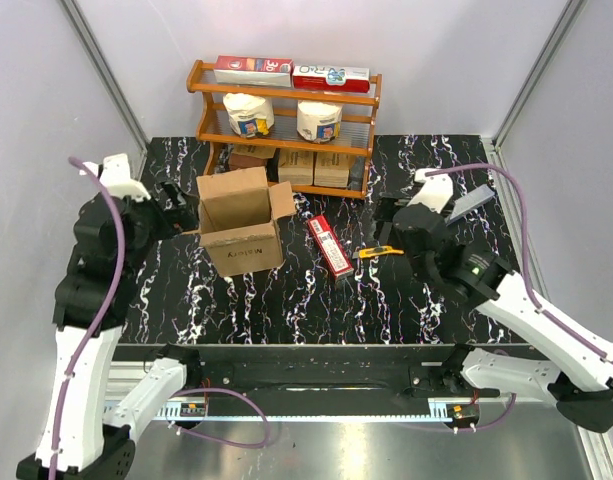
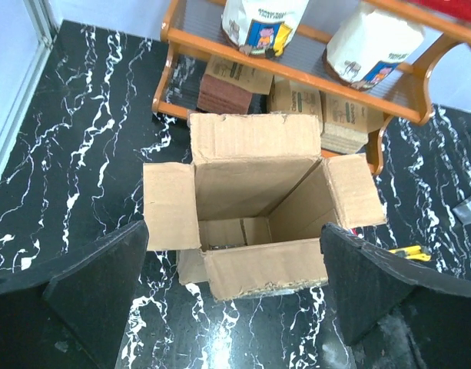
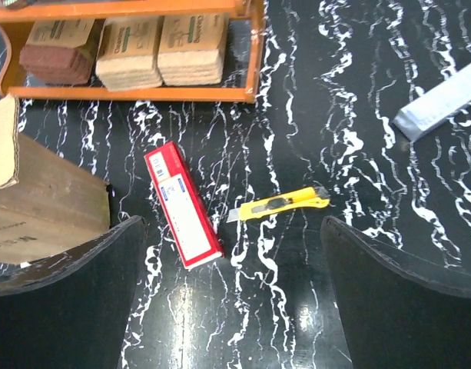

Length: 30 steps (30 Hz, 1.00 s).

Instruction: Unpack the express box

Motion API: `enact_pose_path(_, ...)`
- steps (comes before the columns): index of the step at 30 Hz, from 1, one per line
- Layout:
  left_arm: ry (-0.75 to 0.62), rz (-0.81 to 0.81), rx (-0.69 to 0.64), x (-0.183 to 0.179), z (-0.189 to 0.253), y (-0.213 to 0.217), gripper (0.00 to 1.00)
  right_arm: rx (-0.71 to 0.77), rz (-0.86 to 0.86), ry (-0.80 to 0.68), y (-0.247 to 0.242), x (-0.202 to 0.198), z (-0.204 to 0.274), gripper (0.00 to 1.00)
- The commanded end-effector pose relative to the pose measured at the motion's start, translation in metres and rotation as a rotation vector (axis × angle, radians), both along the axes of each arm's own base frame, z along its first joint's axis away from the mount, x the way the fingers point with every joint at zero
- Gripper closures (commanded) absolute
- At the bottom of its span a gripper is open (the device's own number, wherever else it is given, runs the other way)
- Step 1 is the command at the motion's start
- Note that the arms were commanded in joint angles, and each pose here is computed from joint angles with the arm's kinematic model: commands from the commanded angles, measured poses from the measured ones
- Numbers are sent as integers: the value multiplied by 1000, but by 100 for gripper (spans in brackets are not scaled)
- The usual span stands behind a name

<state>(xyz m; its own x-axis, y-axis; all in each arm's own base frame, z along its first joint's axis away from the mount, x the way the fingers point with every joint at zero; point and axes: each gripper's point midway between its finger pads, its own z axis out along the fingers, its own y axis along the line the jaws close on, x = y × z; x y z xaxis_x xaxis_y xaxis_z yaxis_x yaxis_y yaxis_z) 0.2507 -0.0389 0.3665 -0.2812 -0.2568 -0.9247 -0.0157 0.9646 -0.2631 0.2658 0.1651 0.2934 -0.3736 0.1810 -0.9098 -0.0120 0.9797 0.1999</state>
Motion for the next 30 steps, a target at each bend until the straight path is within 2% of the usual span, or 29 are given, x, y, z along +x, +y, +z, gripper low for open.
enact_pose_path(1,-6,42,-7,-19,-4,10,1,1,-144,-63,-44,-9,34,1)
enact_pose_path(6,26,-44,-48,-28,-25,-6,1,19,-258,-133,-71,-13,52,0)
enact_pose_path(9,25,-35,-59,-31,-28,-5,1,43,-292,-150,-81,-17,51,0)
enact_pose_path(30,-10,-76,-76,-44,-23,-10,1,120,-287,-177,-109,-44,58,0)
